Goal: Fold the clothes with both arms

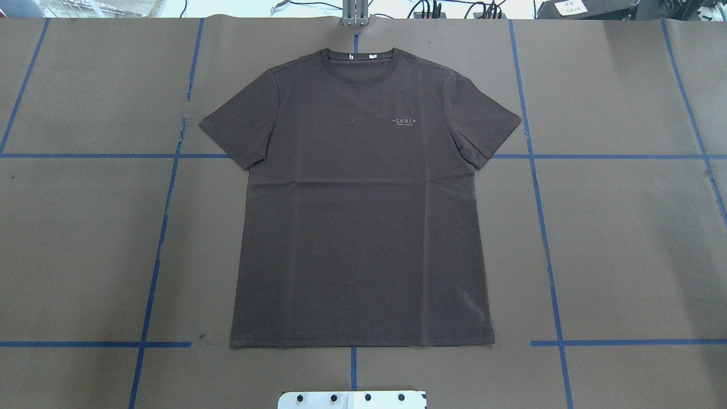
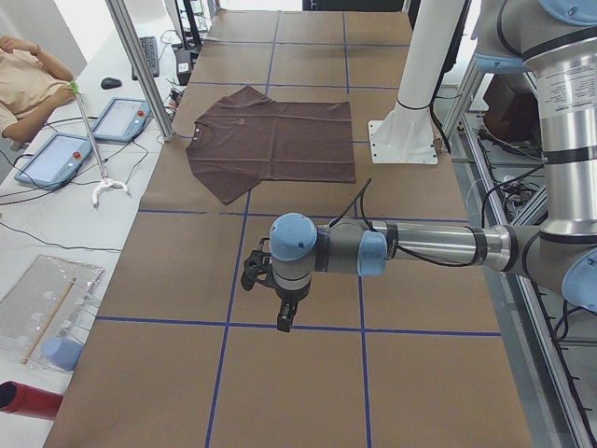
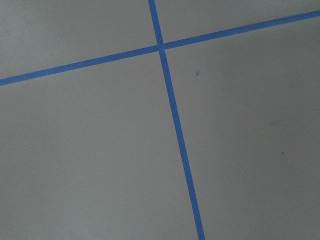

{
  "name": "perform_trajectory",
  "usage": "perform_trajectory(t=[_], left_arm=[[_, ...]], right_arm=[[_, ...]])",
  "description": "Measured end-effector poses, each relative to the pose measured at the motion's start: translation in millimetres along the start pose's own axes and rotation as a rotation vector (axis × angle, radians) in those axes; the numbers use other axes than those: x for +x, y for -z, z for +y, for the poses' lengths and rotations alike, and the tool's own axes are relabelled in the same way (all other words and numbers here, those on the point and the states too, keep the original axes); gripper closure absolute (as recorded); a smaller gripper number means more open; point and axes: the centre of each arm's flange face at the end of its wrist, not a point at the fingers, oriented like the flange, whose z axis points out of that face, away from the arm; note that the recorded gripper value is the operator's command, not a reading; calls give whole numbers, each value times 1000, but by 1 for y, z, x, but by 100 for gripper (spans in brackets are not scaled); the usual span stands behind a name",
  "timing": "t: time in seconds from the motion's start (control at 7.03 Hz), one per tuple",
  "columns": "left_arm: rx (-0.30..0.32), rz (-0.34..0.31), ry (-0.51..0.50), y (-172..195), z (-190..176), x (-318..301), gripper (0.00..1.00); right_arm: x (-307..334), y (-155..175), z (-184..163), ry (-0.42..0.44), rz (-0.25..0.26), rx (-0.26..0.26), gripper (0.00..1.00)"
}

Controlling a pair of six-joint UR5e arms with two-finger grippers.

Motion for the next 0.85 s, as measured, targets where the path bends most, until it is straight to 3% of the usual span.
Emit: perform_trajectory(t=[0.14,0.28,0.43,0.57,0.85], left_arm=[[36,-6,-37,8,-9,7,0],[100,-17,-102,18,-23,15,0],[198,-34,-199,34,-46,26,0],[297,-52,-298,51,-72,39,0],[390,-60,-389,59,-98,42,0]], right_arm=[[-10,10,-12,37,-3,43,0],[-25,24,-33,107,-5,120,0],[-40,40,-63,188,-5,209,0],[-48,48,-87,231,-12,262,0],[-57,52,-113,258,-57,303,0]])
